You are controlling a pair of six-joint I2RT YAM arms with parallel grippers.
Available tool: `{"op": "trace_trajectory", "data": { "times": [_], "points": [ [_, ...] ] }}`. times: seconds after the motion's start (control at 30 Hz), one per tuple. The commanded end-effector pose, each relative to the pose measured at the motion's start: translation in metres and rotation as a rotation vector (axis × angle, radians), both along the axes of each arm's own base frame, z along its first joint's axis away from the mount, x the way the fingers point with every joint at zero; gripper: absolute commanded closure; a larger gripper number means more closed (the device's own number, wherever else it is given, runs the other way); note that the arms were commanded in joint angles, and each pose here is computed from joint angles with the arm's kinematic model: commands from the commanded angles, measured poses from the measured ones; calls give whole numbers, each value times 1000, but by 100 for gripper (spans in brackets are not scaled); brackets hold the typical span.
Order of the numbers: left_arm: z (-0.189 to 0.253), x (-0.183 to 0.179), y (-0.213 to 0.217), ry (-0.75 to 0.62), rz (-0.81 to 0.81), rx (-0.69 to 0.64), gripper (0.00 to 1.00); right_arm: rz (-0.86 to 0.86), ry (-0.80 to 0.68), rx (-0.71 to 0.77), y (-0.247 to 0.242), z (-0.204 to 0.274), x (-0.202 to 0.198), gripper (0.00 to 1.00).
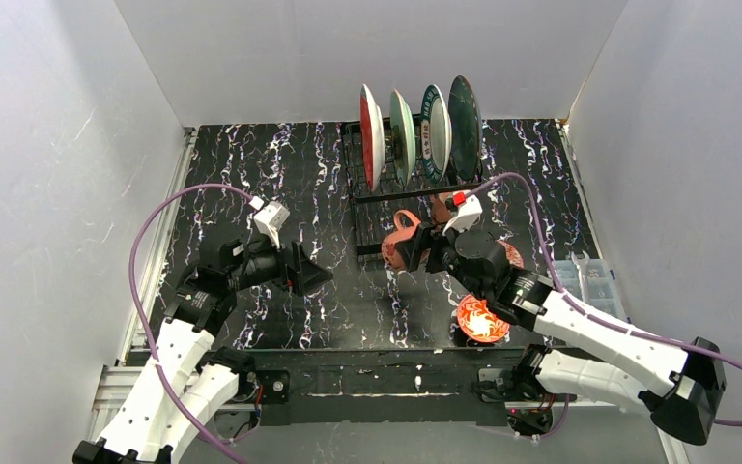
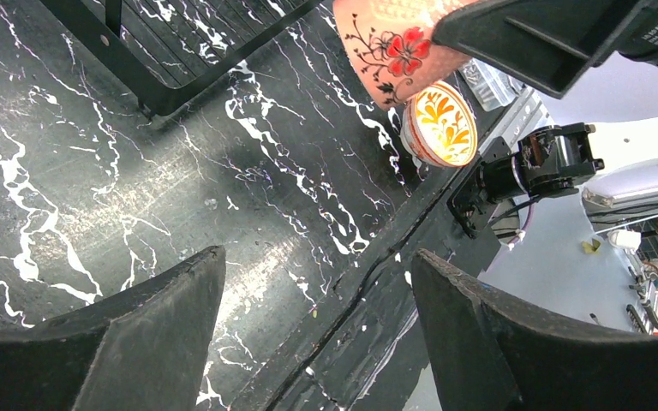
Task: Load the mixed dishes into the dish rack
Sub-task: Turn the cup upside down in the dish rack.
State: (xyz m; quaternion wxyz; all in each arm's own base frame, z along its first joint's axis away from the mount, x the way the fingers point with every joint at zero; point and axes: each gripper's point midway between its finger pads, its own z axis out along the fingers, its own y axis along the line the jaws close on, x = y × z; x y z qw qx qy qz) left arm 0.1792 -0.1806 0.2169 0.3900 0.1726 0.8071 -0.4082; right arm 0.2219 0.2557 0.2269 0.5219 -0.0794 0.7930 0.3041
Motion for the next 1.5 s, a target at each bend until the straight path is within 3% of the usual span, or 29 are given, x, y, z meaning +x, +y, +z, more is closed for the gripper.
{"op": "trace_trajectory", "data": {
  "times": [0.0, 0.7, 1.47],
  "points": [
    [1, -4, 0, -10, -21, 5, 22, -108, -147, -2, -9, 48, 26, 67],
    [-5, 0, 3, 28, 23, 17, 21, -198, -210, -183, 10, 24, 70, 67],
    [-9, 2, 10, 27, 57, 51, 20, -242, -226, -207, 28, 2, 98, 67]
  ]
}}
